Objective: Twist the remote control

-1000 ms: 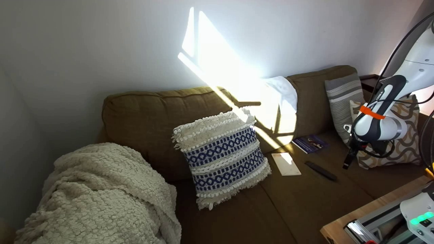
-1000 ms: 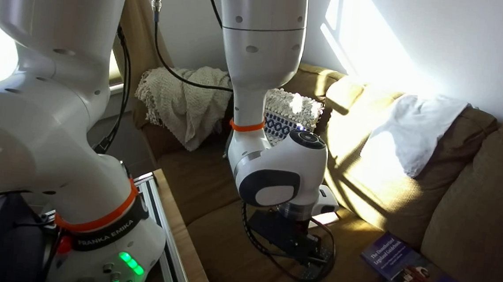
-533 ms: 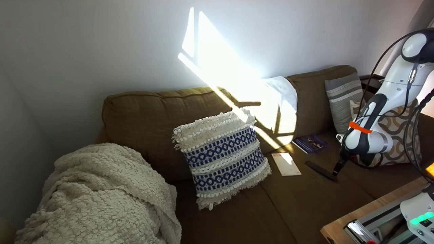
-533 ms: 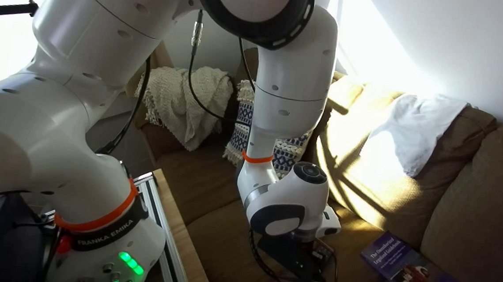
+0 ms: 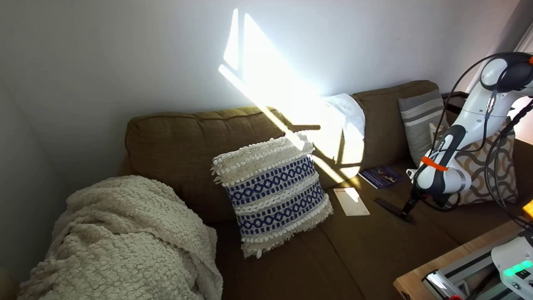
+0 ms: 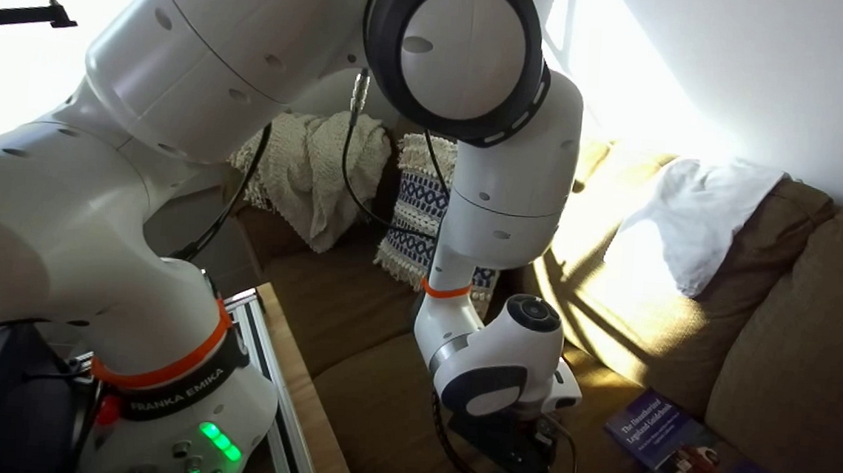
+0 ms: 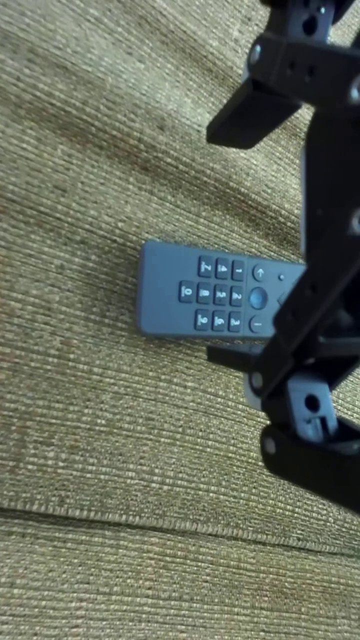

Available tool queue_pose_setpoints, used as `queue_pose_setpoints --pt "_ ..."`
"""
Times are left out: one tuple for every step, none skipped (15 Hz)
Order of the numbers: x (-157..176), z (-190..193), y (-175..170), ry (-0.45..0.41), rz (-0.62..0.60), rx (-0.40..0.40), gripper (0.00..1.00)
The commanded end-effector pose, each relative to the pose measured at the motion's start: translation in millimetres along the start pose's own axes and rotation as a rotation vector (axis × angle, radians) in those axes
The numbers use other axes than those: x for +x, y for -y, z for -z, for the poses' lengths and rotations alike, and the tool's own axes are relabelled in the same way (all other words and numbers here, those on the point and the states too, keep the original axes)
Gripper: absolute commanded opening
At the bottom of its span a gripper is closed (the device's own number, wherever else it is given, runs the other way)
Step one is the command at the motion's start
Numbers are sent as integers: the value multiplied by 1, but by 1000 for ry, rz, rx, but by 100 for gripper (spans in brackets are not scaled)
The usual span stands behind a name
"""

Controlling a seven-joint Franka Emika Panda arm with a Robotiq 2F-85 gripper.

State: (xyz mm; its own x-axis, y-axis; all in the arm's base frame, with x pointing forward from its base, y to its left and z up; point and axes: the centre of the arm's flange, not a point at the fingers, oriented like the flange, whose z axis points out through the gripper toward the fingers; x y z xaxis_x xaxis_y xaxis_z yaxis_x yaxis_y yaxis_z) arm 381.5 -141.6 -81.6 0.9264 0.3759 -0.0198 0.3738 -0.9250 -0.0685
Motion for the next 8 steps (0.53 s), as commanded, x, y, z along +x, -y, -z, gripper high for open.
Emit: queue_pose_setpoints --pt "1 1 0 -1 1 -1 100" --pt "1 1 0 -1 1 -1 100" --pt "2 -5 -4 -6 4 24 100" --pt "5 -10 -8 -17 9 20 100" --pt "9 -13 -10 -36 15 20 100" --pt "12 -14 -11 -46 20 20 100" --pt "16 -18 -13 -48 25 28 100" --pt "20 -21 -16 -47 19 31 100"
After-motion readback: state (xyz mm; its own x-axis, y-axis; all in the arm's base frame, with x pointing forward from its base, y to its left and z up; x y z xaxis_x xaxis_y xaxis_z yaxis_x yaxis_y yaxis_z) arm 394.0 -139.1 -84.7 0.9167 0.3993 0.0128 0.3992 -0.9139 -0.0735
